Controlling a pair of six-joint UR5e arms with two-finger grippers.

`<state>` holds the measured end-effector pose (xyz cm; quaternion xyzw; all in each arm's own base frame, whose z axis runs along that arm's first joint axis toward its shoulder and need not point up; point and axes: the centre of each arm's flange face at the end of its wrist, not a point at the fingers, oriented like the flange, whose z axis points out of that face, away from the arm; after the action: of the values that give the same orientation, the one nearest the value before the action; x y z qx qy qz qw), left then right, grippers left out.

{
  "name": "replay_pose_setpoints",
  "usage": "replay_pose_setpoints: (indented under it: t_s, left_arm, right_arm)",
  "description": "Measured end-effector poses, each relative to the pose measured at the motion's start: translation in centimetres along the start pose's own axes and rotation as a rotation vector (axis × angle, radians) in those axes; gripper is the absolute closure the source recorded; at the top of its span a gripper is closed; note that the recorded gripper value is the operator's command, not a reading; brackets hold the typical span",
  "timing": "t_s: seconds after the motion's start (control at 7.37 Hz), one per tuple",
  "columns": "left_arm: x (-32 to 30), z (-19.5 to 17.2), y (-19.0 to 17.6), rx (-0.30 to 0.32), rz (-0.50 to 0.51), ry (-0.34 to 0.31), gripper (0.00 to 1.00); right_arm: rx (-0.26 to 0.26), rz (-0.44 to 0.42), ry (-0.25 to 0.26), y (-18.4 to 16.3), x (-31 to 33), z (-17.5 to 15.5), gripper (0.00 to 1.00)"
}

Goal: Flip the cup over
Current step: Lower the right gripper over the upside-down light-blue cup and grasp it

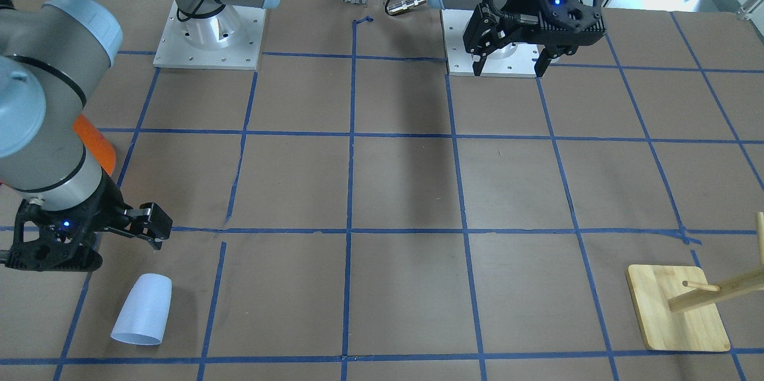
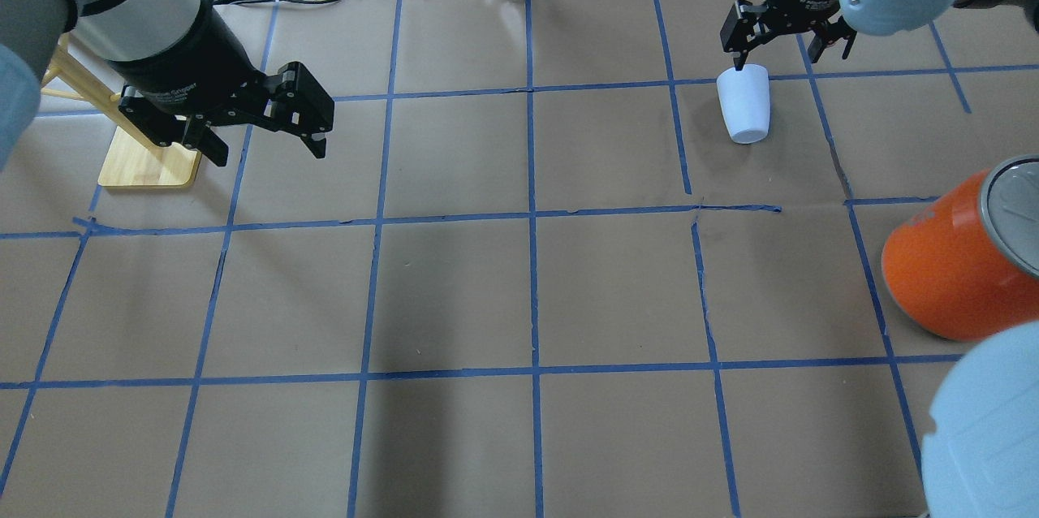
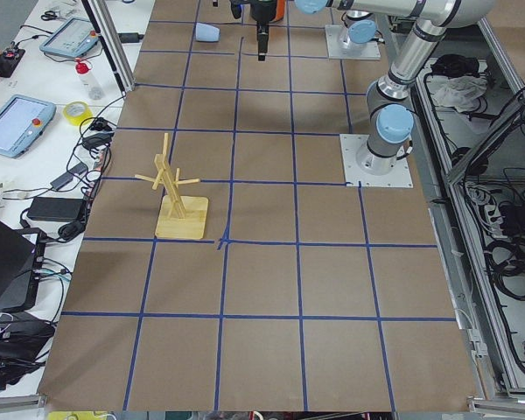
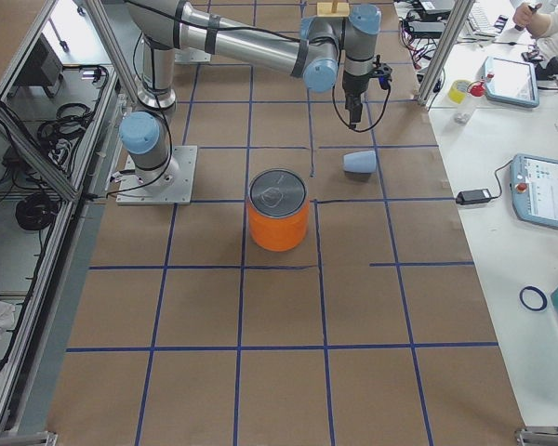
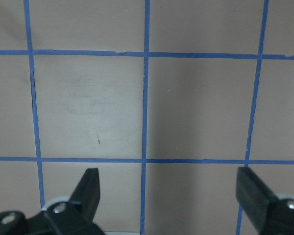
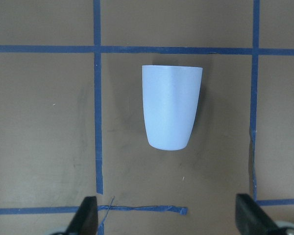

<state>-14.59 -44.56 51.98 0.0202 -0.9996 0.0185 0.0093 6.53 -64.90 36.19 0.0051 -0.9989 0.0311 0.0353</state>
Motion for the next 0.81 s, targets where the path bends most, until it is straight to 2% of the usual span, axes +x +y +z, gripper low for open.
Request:
replay_pose_setpoints:
  t_s: [0.14,0.54,0.81]
  left_arm:
    - [0.0,0.0,0.0,0.0,0.0,0.0,0.0]
    - [0.0,0.0,0.0,0.0,0.0,0.001,0.0]
    - [0.0,0.0,0.0,0.0,0.0,0.0,0.0]
  right_arm:
    - [-0.01,0.005,-0.001,-0.7,0.0,2.0,0.0]
    - [0.033,0.015,0.001,-3.2,0.4,6.8,0.0]
    - [0.033,0.03,-0.006,-4.1,1.9,9.8,0.0]
